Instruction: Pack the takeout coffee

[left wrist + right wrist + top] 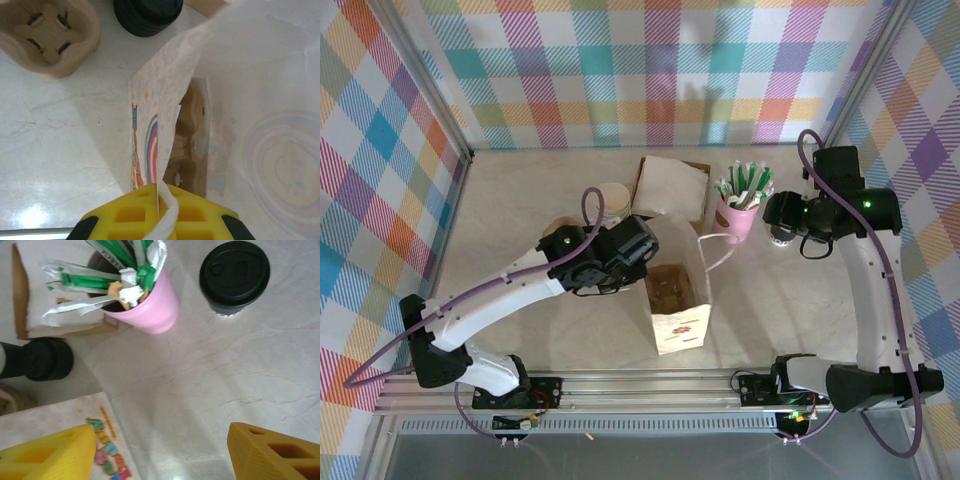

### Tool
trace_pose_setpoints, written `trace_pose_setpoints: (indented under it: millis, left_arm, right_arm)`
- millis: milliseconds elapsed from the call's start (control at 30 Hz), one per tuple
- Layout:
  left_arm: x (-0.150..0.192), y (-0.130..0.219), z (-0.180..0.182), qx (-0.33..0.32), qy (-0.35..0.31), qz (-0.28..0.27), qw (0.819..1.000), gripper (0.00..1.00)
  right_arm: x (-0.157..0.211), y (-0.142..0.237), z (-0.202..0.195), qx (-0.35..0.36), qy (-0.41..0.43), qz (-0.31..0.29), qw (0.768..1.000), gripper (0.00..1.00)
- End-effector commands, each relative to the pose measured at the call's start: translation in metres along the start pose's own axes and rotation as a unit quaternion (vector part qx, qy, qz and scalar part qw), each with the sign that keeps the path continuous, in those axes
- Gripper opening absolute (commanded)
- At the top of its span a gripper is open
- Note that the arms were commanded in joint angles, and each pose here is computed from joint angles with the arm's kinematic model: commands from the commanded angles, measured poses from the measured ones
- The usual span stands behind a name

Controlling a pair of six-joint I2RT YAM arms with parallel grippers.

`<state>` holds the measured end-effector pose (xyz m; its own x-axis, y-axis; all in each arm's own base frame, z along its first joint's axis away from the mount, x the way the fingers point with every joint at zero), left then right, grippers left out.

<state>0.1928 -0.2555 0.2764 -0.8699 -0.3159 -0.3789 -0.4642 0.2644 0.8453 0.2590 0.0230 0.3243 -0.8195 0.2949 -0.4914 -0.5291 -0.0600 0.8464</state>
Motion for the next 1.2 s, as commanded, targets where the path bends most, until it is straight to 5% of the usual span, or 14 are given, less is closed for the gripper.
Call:
trace_pose_setpoints:
  millis: [0, 333, 533, 733, 967, 1167]
  left_arm:
    - [-0.016, 0.012, 0.008, 0.021, -0.020, -0.016, 0.999, 0.00]
    - [-0.024, 0.011, 0.025, 0.096, -0.084, 0.023, 0.992, 0.08]
    - [-0.012, 0.030, 0.036, 0.119, -0.095, 0.064, 0.986, 0.42]
    - [-0.003, 0.037, 0.060, 0.073, -0.083, 0.105, 0.988, 0.43]
    - [-0.010, 0.035, 0.050, 0.097, -0.081, 0.121, 0.985, 0.39]
    - [-0.031, 0.049, 0.032, 0.129, -0.108, 0.112, 0.979, 0.44]
  right_arm:
    - [-0.013, -0.003, -0.010, 0.042, 0.015, -0.010, 0.999, 0.69]
    - [-0.015, -0.002, -0.019, 0.082, -0.105, 0.017, 0.991, 0.65]
    - [-0.012, -0.005, -0.023, 0.097, -0.138, 0.021, 0.985, 0.68]
    - [-0.012, -0.006, -0.046, 0.129, -0.203, 0.036, 0.970, 0.68]
    - [-0.037, -0.039, -0.057, 0.134, -0.283, 0.062, 0.948, 0.68]
    - [-0.076, -0.085, -0.044, 0.081, -0.134, 0.105, 0.982, 0.81]
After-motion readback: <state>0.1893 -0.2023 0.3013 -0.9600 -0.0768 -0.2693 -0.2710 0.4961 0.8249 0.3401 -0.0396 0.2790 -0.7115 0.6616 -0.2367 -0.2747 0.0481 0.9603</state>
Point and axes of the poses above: each hand's point on the last joint's axis, 136 mm out from that joint toward the fingers, its own y axis back along the fingers, its own z axis along the line the jaws close on, x = y × z, the point moved 3 cm from there along y, back along the fingers
